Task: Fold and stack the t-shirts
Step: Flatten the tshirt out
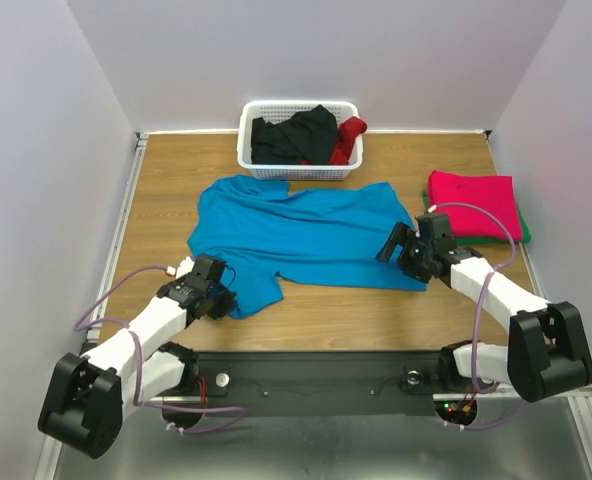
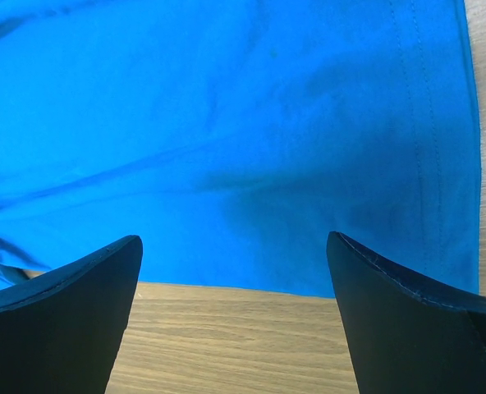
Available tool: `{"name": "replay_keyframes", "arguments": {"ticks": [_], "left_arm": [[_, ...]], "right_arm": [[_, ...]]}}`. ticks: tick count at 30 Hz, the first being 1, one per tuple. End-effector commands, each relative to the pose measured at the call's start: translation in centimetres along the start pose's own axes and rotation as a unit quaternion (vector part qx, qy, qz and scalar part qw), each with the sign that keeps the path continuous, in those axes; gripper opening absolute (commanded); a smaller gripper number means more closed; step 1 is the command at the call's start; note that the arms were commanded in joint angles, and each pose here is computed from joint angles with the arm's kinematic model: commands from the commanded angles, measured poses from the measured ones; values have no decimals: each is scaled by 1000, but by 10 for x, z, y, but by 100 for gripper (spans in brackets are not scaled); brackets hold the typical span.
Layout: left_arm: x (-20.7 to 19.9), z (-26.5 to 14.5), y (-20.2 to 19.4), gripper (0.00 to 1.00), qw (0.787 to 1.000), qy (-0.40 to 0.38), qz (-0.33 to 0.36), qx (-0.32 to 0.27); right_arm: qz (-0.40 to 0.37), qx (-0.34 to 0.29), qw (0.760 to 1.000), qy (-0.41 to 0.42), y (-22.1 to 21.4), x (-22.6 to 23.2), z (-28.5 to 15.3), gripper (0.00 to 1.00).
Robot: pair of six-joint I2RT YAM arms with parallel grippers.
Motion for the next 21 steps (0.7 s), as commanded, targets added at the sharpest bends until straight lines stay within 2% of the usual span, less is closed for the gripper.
{"name": "replay_keyframes", "arguments": {"ticks": [1, 5, 10, 18, 21], "left_arm": [[13, 4, -2, 0, 999, 41, 18, 5], [9, 0, 1, 0, 999, 35, 27, 2], [-2, -15, 13, 0, 999, -7, 40, -32], [-19, -30, 20, 0, 994, -73, 57, -59], [-22, -31, 21, 0, 993, -81, 64, -62]], "right_arm": [[3, -6, 1000, -10, -1, -4, 3, 100], [19, -22, 999, -31, 3, -11, -1, 100], [35, -103, 989, -96, 29, -31, -22, 100], [67, -85, 981, -158, 8, -68, -29, 100], [75, -93, 979, -164, 8, -72, -29, 96]]}}
Point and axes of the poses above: each gripper's point midway between its finger pads, its own z axis out along the fingers, its own x axis along the line the jaws close on, y = z × x, the point moved 1 cm from there along -z, back along the fingers, and after that the axes turned 10 degrees about z, right-handed, at the moved point
